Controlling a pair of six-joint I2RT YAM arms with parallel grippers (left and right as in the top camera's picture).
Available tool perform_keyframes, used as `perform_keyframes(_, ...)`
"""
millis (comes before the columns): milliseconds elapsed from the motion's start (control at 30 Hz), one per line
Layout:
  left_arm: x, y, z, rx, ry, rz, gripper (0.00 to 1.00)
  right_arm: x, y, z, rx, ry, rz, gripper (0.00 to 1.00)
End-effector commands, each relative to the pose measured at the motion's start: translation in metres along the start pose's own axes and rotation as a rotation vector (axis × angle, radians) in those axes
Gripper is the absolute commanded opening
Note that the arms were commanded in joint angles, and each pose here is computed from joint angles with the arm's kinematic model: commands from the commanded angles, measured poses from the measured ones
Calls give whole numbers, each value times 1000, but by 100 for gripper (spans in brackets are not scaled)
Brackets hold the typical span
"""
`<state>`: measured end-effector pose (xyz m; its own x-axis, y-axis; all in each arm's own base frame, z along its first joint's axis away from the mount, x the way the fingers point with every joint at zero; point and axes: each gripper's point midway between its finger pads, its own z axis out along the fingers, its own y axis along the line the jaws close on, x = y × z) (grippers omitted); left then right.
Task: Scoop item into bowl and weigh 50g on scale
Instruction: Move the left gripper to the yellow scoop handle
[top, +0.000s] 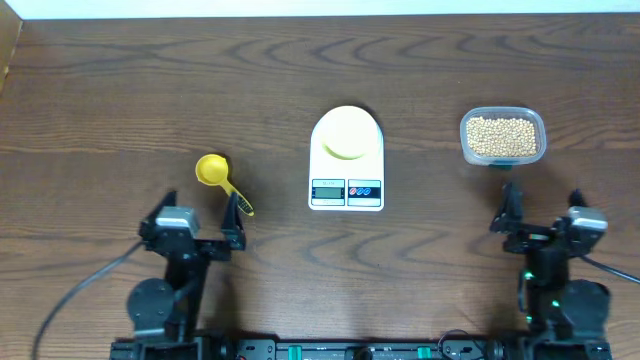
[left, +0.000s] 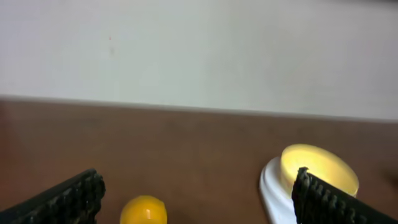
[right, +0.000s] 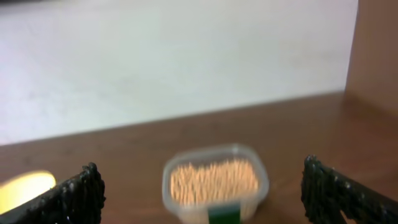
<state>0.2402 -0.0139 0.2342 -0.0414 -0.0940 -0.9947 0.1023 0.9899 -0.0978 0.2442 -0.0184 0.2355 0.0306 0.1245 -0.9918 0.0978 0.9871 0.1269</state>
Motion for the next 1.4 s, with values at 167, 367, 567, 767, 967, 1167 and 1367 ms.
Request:
perform_keyframes(167, -151, 0, 33, -47, -47, 38, 98, -109, 14, 34, 24, 81, -64, 99)
perform_keyframes(367, -153, 15, 81, -109, 221, 3, 98, -107, 31, 85, -22, 407, -72, 99)
perform_keyframes(567, -102, 17, 81, -120, 476, -76, 98, -71, 60, 115, -174, 609, -22, 99)
perform_keyframes(767, -61, 46, 62, -289, 665, -30, 99, -37, 98, 121, -377, 743, 128, 99)
perform_keyframes(967, -13, 81, 82, -438, 813, -118, 98, -20, 110, 135, -403, 804, 279, 99)
perform_keyframes(1167, 65, 107, 102, -498, 1043, -180, 98, -10, 113, 142, -402, 830, 308, 99)
perform_keyframes(1367, 122, 109, 112, -479, 1198, -210, 98, -7, 126, 136, -430, 848, 292, 99)
